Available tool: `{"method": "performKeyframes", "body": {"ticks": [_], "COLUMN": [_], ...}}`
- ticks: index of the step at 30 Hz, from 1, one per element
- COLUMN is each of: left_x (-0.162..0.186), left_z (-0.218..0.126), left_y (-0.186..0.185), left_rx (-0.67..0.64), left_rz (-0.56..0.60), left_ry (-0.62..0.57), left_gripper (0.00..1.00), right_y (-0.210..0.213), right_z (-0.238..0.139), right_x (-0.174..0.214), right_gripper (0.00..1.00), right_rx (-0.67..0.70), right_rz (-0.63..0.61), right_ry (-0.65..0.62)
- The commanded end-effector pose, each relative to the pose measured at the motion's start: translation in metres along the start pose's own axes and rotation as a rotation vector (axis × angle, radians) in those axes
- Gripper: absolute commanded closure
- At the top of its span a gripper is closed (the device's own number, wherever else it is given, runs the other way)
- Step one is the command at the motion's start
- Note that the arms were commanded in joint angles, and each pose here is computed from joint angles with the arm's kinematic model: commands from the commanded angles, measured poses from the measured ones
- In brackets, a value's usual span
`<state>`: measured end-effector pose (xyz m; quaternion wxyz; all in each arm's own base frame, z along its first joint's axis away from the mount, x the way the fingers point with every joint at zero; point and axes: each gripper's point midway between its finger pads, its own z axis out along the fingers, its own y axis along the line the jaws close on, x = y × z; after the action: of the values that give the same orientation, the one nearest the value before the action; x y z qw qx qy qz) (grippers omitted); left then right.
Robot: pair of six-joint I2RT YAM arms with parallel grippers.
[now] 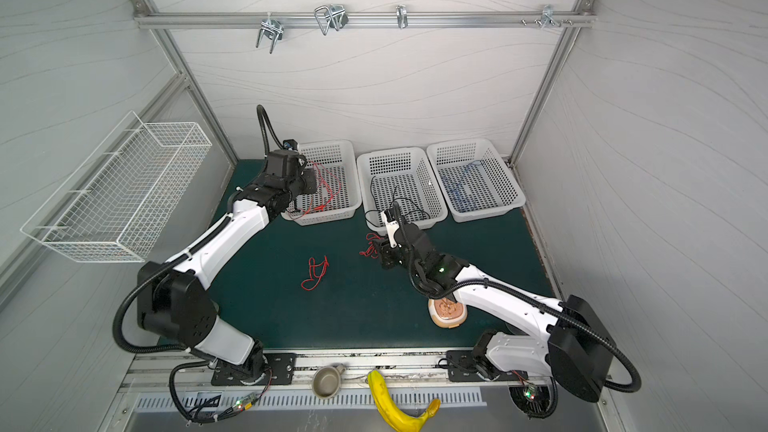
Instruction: Untangle the cables
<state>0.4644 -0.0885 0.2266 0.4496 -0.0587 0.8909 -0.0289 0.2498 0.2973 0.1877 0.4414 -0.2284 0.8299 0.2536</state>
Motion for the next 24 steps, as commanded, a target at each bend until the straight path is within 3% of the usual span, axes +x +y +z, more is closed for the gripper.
{"method": "performKeyframes", "body": {"ticks": [1, 6, 7, 11, 14, 19, 24], "left_x": [0.005, 0.036, 0.040, 0.045, 0.037, 0.021, 0.005], "left_z": [0.019, 0.047, 0.050, 0.052, 0.044, 0.022, -0.009], "left_y": [0.004, 0.000, -0.001, -0.006, -0.007, -0.006, -0.013], "left_rx": [-0.018, -0.020, -0.015, 0.016, 0.026, 0.034, 0.110], "left_rz": [-0.067, -0.051, -0.051, -0.044, -0.030, -0.014, -0.027], "left_ry": [0.060, 0.187, 0.204, 0.226, 0.208, 0.156, 0.071], "left_gripper": [1.00, 1.00, 0.96, 0.59, 0.40, 0.23, 0.18], "right_y": [0.016, 0.031, 0.035, 0.047, 0.055, 0.065, 0.076], "right_z": [0.007, 0.025, 0.029, 0.047, 0.061, 0.081, 0.098], "right_x": [-0.006, 0.006, 0.009, 0.017, 0.023, 0.031, 0.039], "right_gripper": [0.54, 0.52, 0.52, 0.52, 0.52, 0.52, 0.48], "right_rx": [-0.044, -0.081, -0.089, -0.116, -0.130, -0.163, -0.192], "right_rz": [-0.005, -0.016, -0.018, -0.030, -0.037, -0.031, -0.035], "right_ry": [0.001, 0.060, 0.075, 0.126, 0.157, 0.199, 0.237]}}
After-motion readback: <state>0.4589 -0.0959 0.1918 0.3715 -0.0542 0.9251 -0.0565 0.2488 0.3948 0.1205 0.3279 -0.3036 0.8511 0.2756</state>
